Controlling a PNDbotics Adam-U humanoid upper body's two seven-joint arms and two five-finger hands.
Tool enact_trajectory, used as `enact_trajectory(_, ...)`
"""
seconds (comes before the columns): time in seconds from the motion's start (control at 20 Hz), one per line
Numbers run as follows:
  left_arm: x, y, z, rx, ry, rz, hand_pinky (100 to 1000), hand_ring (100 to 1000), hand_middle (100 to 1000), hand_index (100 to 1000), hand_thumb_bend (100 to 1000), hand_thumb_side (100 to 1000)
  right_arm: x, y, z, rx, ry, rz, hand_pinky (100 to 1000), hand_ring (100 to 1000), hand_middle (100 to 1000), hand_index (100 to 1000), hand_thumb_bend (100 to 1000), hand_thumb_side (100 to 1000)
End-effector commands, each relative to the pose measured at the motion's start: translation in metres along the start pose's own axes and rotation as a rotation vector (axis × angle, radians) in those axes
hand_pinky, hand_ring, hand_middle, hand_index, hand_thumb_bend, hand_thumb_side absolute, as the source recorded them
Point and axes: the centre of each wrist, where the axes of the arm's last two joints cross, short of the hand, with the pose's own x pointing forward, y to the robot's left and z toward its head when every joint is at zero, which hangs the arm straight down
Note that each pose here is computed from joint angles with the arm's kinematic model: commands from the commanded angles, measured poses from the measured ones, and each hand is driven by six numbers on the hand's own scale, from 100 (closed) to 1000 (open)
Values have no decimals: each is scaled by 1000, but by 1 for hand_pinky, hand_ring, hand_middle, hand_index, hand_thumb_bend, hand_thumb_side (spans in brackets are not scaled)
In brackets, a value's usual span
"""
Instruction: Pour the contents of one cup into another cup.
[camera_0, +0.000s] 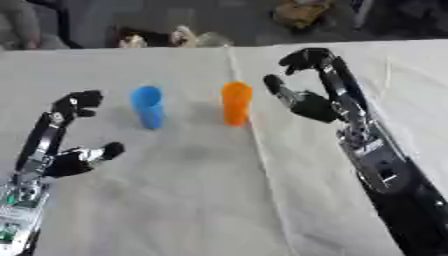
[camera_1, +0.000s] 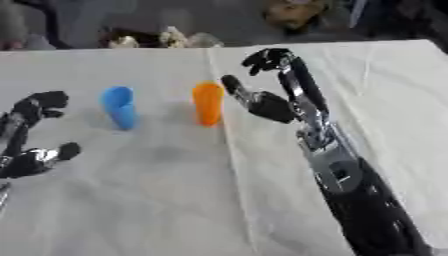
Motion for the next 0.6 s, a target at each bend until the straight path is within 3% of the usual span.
enact_trajectory(0.05,3,3,-9,-7,-1,-27,751,796,777,862,835,616,7,-7,-6,-12,-32,11,722,770,485,655,465,633)
enact_trajectory(0.25,-2,-4,-18,-14,41,-18,742,791,777,864,786,641,7,-7,-6,-10,-33,9,722,770,485,655,463,634)
enact_trajectory(0.6,-5,-16,-35,18,101,-63,728,784,774,863,782,650,7,-6,-6,-5,-35,6,722,770,485,655,461,636)
